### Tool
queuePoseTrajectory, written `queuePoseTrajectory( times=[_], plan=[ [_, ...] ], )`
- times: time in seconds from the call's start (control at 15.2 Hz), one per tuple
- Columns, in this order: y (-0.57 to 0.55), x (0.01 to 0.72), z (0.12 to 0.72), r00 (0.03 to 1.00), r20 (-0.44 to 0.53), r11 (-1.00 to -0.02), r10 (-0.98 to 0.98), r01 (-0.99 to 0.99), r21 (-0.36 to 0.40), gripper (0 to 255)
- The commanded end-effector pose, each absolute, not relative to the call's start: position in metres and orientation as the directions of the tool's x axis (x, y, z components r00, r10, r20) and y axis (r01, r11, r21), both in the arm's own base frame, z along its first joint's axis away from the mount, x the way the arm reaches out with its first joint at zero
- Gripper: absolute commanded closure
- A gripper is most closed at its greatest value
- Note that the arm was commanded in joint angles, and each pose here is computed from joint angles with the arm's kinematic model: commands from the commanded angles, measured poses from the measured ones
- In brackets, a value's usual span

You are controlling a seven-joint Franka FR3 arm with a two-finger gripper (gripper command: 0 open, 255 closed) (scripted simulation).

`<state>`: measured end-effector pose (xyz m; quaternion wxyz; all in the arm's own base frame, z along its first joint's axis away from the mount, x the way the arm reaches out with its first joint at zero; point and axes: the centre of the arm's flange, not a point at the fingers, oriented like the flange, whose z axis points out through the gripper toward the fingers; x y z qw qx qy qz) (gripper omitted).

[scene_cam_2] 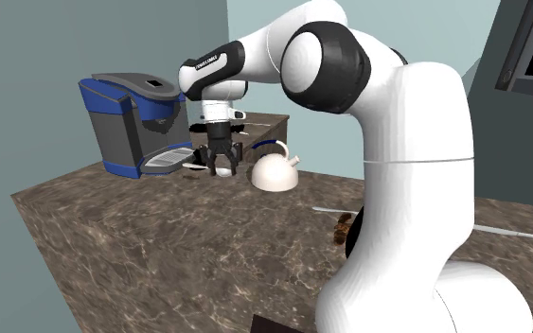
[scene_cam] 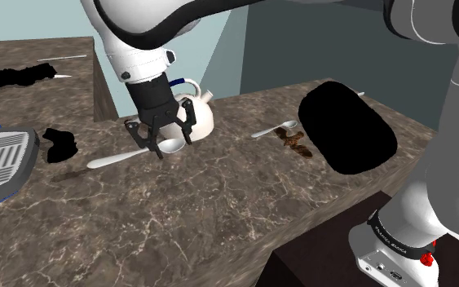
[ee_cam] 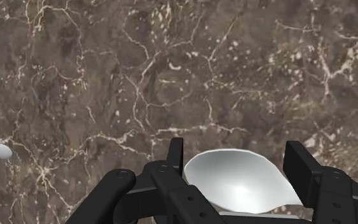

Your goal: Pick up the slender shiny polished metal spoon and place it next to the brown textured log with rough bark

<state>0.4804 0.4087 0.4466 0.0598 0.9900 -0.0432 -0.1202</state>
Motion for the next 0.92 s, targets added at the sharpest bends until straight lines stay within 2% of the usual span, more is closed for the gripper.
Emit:
queuePoseTrajectory(
  times=[0.0,0.86],
  plan=[
    [0.408,0.480,0.458,0.967,-0.233,-0.989,-0.100,-0.071,0.129,255],
    [0.408,0.480,0.527,0.967,-0.233,-0.989,-0.100,-0.071,0.129,255]
  ],
)
